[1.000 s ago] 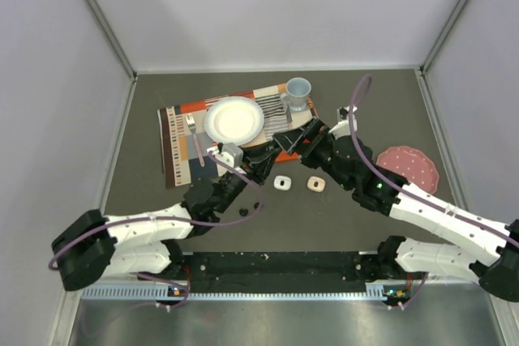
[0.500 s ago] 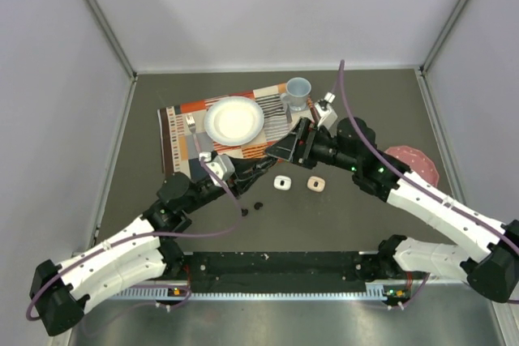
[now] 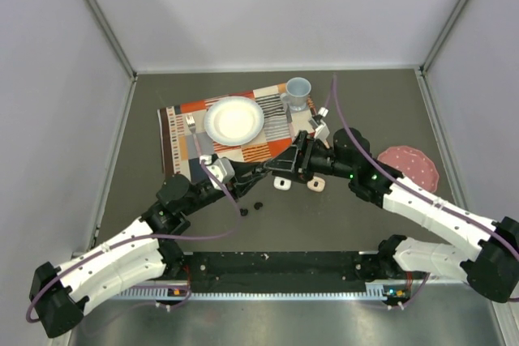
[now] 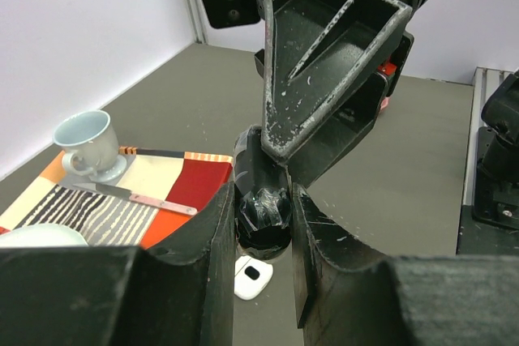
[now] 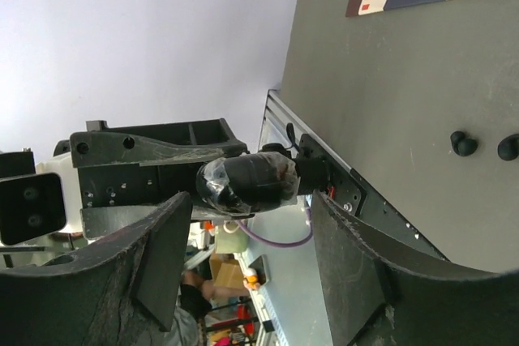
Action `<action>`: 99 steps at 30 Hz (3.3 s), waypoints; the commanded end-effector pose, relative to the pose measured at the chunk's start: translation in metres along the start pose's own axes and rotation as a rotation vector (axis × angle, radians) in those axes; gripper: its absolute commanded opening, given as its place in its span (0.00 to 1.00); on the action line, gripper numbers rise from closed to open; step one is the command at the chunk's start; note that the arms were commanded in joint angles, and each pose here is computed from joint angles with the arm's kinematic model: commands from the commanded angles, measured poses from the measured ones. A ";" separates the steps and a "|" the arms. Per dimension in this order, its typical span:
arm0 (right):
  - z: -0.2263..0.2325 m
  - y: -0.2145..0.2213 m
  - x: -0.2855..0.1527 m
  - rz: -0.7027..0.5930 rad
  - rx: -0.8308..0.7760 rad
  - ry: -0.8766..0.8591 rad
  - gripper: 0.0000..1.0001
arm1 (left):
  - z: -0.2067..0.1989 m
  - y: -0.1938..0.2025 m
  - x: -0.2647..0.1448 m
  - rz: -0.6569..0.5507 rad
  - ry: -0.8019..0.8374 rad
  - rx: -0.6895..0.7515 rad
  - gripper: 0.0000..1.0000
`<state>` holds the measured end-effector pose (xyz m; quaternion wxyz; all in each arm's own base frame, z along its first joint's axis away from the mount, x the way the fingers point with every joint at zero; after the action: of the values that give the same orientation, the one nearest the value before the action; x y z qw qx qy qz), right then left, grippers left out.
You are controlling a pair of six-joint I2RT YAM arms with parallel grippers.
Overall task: Insert the wireless bluetooth earbuds into the charging case
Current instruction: Pass from the left arm to the right, then pass from the right arm to the left
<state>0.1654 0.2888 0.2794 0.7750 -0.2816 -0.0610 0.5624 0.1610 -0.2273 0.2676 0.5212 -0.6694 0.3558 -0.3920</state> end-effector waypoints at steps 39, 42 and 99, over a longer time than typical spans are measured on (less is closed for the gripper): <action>0.015 -0.016 0.002 -0.135 0.036 -0.139 0.56 | -0.004 -0.013 -0.001 -0.072 0.021 0.012 0.00; 0.014 -0.018 0.004 -0.138 0.043 -0.137 0.60 | -0.004 -0.014 0.000 -0.071 0.021 0.010 0.00; 0.027 -0.022 0.005 -0.184 0.226 -0.336 0.03 | -0.002 -0.030 -0.010 -0.380 0.007 -0.091 0.49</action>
<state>0.1765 0.2990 0.2911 0.8324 -0.1030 -0.1088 0.5335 0.1614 -0.2130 0.2725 0.4307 -0.7461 0.2602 -0.4360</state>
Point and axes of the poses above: each gripper's point midway between its finger pads, its own x axis out along the fingers, its own z axis along the line the jaws close on, y = z × x, the point moved 4 cm from there along -x, back along the fingers, and after that the axes turned 14 degrees about -x, right-handed, at the moved point
